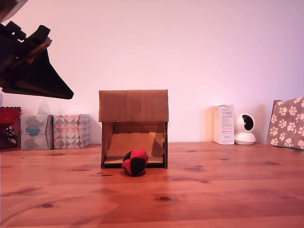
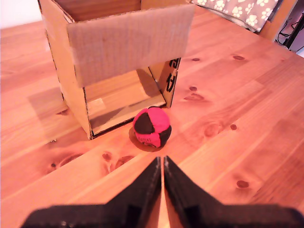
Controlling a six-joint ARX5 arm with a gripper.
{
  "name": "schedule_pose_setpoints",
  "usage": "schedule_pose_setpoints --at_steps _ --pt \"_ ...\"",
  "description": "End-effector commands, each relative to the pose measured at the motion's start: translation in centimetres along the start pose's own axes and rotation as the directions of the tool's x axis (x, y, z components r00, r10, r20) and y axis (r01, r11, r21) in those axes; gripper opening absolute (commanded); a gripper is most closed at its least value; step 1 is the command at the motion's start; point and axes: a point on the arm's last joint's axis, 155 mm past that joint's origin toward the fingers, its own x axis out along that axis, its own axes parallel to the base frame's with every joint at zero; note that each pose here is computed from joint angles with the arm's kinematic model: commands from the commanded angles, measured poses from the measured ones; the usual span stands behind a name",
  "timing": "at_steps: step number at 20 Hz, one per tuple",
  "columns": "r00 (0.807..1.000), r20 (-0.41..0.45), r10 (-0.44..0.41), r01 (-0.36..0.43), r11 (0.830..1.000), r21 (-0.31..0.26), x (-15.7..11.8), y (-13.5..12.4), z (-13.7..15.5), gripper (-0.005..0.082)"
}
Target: Drop the footbag into the cardboard dice tower
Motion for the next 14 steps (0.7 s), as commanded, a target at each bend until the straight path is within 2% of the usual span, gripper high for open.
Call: schedule_pose_setpoints --at_steps 1,7,11,14 --pt "1.0 0.002 -0.007 0.007 1.0 -0.002 0.0 -0.1 -0.4 -0.0021" --pt "0.992 0.055 -0.116 0.114 0.993 0.042 0.2 -3.6 1.0 -0.0021" --pt "0.992 0.053 -0.113 0.112 0.993 0.026 1.7 -4.9 0.5 -0.0021" --pt "0.996 0.045 -0.074 0.073 0.997 0.022 3.9 -4.9 -0.5 -0.0021"
